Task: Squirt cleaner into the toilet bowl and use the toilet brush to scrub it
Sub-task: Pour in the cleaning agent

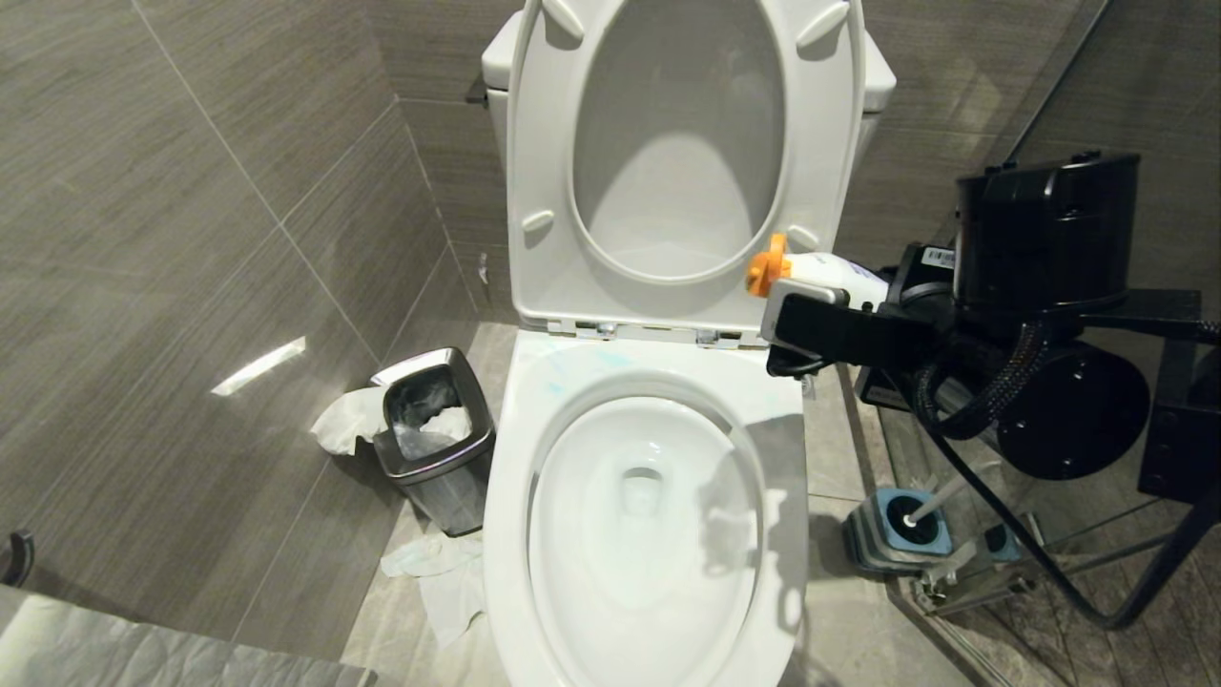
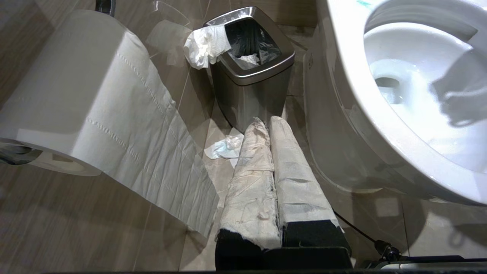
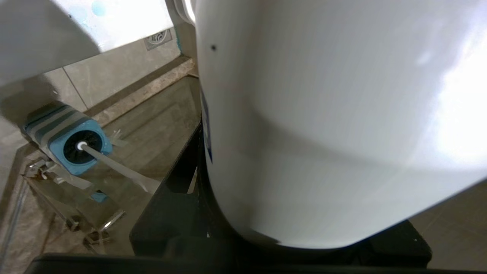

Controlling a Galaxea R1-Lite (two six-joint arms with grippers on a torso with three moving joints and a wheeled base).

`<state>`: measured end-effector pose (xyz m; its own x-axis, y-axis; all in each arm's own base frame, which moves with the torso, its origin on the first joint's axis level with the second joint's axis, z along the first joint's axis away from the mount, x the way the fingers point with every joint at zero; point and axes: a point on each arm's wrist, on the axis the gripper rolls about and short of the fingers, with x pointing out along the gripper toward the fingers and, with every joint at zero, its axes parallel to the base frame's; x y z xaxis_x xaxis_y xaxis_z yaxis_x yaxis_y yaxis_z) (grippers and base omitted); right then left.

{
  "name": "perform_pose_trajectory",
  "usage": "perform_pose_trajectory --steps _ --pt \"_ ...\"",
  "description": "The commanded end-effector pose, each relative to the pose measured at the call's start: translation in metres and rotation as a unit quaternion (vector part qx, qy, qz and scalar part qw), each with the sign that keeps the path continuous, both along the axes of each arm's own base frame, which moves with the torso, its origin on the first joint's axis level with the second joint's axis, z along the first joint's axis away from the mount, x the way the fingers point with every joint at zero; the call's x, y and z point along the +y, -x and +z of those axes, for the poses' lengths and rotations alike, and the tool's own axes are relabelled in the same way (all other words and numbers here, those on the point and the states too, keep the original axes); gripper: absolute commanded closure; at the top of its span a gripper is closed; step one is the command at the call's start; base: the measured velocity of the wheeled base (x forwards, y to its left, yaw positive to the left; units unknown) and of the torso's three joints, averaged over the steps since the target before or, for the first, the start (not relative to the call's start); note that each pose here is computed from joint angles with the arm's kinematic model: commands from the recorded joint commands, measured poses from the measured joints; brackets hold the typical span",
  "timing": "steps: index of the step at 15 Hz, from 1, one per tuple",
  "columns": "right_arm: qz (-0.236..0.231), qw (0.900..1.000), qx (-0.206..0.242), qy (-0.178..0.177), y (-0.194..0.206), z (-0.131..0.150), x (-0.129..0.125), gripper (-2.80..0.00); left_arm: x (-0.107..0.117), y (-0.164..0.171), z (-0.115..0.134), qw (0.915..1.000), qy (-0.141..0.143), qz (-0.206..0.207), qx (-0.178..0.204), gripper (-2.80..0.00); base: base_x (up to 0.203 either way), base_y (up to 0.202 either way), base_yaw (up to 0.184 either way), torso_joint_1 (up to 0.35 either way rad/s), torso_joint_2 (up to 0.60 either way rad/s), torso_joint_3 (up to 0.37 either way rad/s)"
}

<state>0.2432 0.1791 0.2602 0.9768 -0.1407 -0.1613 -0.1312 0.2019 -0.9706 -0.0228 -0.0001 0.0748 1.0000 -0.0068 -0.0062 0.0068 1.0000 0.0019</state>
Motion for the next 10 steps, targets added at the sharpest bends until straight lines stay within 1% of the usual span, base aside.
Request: perform_pose_trajectory --steps 1,5,8,10 --pt "-0.011 0.999 0.001 0.032 -0.003 -0.002 0.013 0.0 0.0 0.0 0.0 1.0 0.0 0.0 0.002 0.0 0.0 0.0 0.0 0.0 0.0 0.0" --pt "-0.021 0.996 0.005 0.086 -0.004 -0.007 0.038 0.0 0.0 0.0 0.0 1.0 0.001 0.0 0.002 0.0 0.0 0.0 0.0 0.0 0.0 0.0" --pt "-0.041 0.993 0.011 0.11 -0.001 -0.018 0.052 0.0 0.0 0.0 0.0 1.0 0.001 0.0 0.002 0.0 0.0 0.0 0.0 0.0 0.0 0.0" --pt "-0.045 0.991 0.015 0.124 0.002 -0.026 0.062 0.0 0.0 0.0 -0.001 1.0 0.001 0.0 0.002 0.0 0.0 0.0 0.0 0.0 0.0 0.0"
